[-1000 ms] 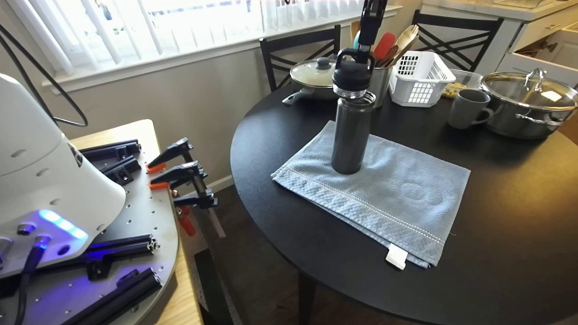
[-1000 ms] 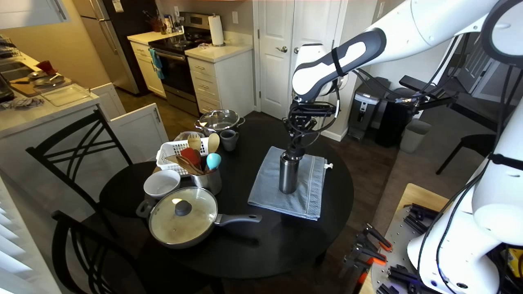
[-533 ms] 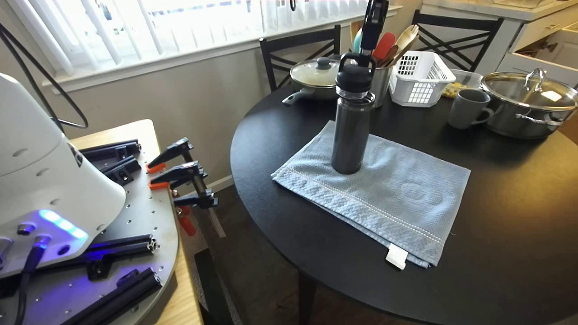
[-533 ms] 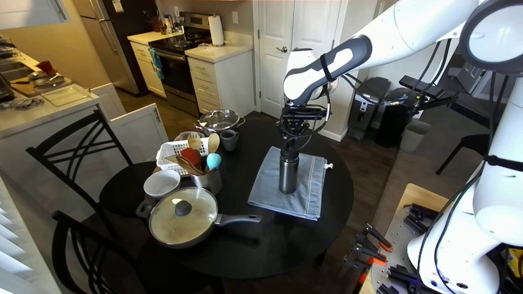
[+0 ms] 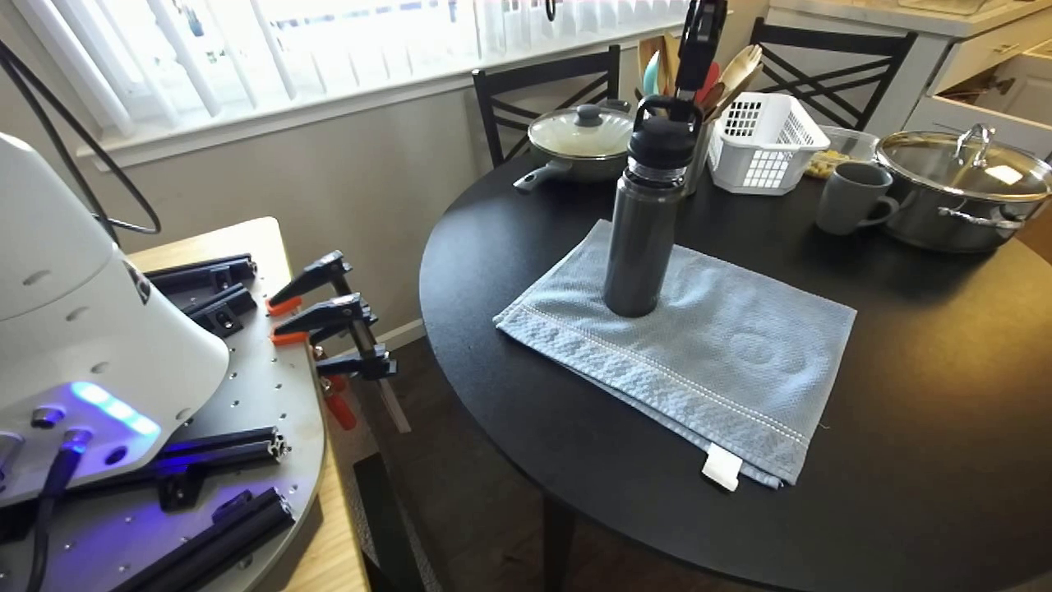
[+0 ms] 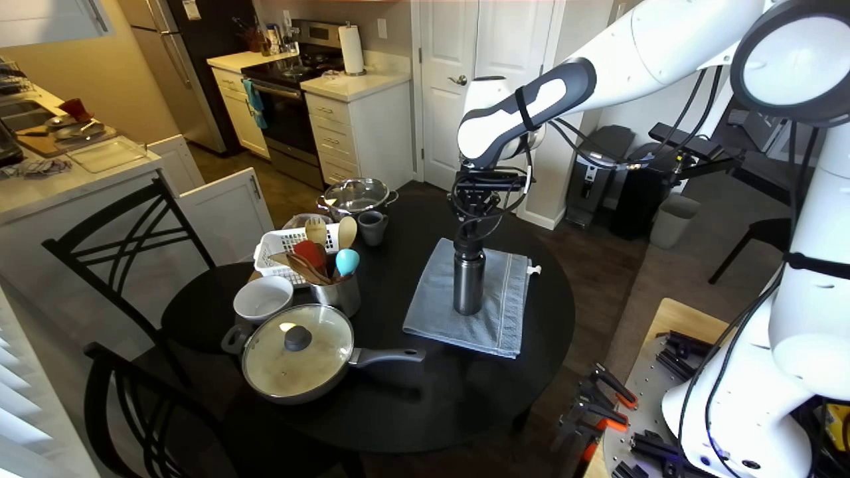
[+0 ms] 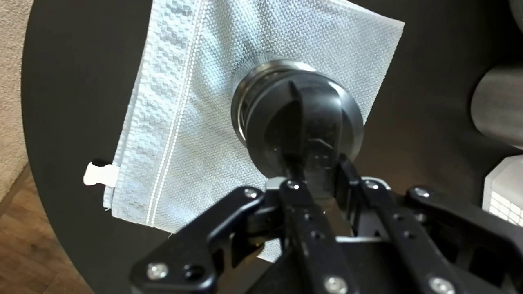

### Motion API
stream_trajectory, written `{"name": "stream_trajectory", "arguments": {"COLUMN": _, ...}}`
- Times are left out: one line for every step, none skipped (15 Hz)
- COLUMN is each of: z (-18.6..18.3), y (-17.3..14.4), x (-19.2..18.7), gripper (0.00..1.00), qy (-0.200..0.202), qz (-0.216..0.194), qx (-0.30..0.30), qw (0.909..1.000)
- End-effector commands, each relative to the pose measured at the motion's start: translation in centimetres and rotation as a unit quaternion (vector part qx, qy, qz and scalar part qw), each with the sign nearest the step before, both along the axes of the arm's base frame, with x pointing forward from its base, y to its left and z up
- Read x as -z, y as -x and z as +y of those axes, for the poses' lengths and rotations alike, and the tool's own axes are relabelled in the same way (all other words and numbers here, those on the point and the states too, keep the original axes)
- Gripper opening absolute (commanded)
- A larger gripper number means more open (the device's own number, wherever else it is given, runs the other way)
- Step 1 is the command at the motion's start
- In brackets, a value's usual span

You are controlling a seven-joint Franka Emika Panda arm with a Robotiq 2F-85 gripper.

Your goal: Put the lid on the bottle

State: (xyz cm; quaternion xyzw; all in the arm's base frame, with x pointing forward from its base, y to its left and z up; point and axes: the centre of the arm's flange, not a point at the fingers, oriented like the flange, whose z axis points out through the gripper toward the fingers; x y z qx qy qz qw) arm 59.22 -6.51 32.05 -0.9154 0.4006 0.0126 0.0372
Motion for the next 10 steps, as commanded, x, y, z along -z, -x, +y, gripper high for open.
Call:
{"name": "stream_trajectory", "arguments": {"z": 0.13, "y": -0.3, "x": -0.03, "gripper": 0.06, "qy": 0.014, "qz": 0.005, "qx": 0.003, "qw": 0.9999}}
{"name": "stream_trajectory", "arguments": {"z": 0.16, "y": -0.27, "x": 0.05, "gripper": 0.06, "qy": 0.016, "qz": 0.005, "qx": 0.001, "qw": 0.9999}}
{"name": "stream_trajectory", "arguments": {"z": 0.22, "y": -0.22, "x": 0.18, "gripper": 0.06, "qy": 0.021, "qz": 0.006, "qx": -0.001, "qw": 0.9998}}
{"name": "stream_trajectory", "arguments": {"z": 0.25, "y": -0.2, "x": 0.17, "gripper": 0.06, "qy": 0.025, "qz": 0.005, "qx": -0.003, "qw": 0.9997}}
{"name": "stream_trajectory", "arguments": {"z": 0.31, "y": -0.12, "x": 0.23, "gripper": 0.06, "qy": 0.029, "qz": 0.006, "qx": -0.007, "qw": 0.9996}}
{"name": "stream_trajectory", "arguments": {"z": 0.36, "y": -0.09, "x": 0.26, "gripper": 0.06, "qy": 0.03, "qz": 0.006, "qx": -0.008, "qw": 0.9995}}
{"name": "stream_trajectory", "arguments": {"z": 0.5, "y": 0.0, "x": 0.33, "gripper": 0.06, "qy": 0.031, "qz": 0.007, "qx": -0.011, "qw": 0.9994}}
{"name": "stream_trajectory", "arguments": {"z": 0.61, "y": 0.08, "x": 0.35, "gripper": 0.06, "qy": 0.031, "qz": 0.009, "qx": -0.014, "qw": 0.9994}}
{"name": "stream_trajectory", "arguments": {"z": 0.84, "y": 0.3, "x": 0.42, "gripper": 0.06, "qy": 0.031, "qz": 0.01, "qx": -0.017, "qw": 0.9993}}
{"name": "stream_trajectory", "arguments": {"z": 0.95, "y": 0.33, "x": 0.44, "gripper": 0.06, "qy": 0.032, "qz": 0.01, "qx": -0.019, "qw": 0.9993}}
